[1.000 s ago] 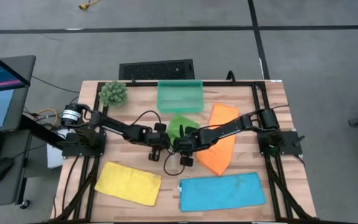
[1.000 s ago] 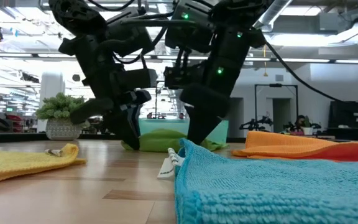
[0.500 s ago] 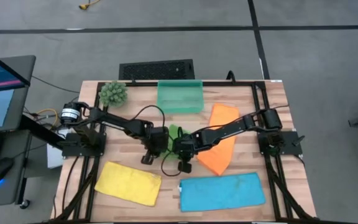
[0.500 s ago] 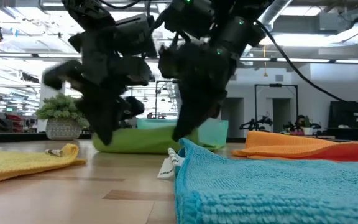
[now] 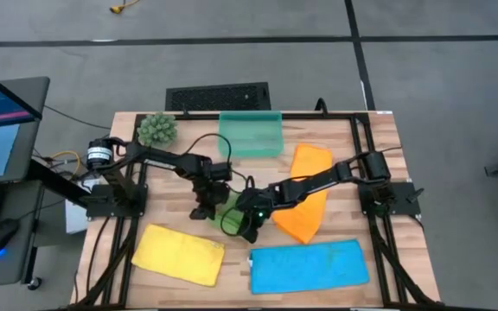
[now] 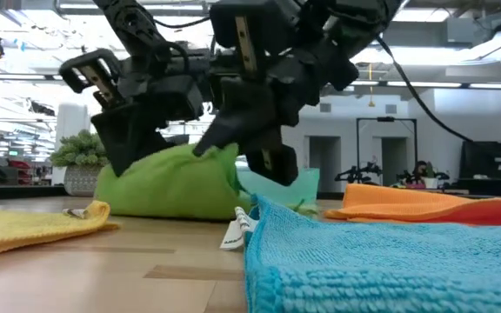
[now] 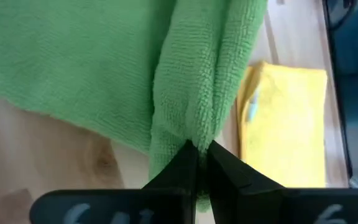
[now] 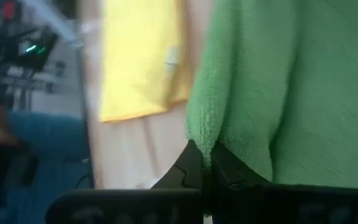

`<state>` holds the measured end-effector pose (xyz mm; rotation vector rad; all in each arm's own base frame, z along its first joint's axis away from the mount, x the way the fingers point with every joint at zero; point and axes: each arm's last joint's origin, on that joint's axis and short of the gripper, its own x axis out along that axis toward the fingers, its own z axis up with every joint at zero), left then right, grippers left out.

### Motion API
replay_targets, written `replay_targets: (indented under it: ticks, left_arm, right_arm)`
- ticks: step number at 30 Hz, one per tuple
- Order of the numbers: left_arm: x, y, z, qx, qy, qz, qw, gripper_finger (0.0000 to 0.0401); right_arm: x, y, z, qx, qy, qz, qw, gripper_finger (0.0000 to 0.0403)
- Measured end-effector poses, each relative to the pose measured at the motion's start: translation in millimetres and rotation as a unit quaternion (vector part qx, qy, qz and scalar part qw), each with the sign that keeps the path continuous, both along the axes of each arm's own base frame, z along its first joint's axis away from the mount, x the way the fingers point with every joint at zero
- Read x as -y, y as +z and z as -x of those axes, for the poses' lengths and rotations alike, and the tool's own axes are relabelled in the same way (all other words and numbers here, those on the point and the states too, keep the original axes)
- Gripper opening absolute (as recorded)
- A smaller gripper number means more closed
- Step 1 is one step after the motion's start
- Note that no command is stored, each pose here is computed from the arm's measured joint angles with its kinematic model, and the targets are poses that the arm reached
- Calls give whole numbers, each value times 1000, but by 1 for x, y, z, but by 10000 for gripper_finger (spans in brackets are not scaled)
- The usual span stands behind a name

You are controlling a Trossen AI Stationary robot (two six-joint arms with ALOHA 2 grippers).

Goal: Roll microfiber towels into tight, uniform cylinder then place into a basket
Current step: Roll the green towel

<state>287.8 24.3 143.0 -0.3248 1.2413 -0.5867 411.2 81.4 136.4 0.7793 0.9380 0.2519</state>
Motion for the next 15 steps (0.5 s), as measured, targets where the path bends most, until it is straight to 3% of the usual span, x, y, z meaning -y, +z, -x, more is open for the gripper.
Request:
replay_targets:
  ticks: [4,10,15]
  left_arm:
    - [-5,-6,-2,-5,10,2,1000,9]
    - [-1,-22,-4,-36,2,43,998,9]
    - [0,-36,-7,-52,4,78,996,9]
  right_arm:
    - [0,-12,9,-34,-47,-4,998,14]
    - [-5,-12,9,-17,-54,-24,998,13]
    - [-9,-18,12,-44,-69,-22,996,13]
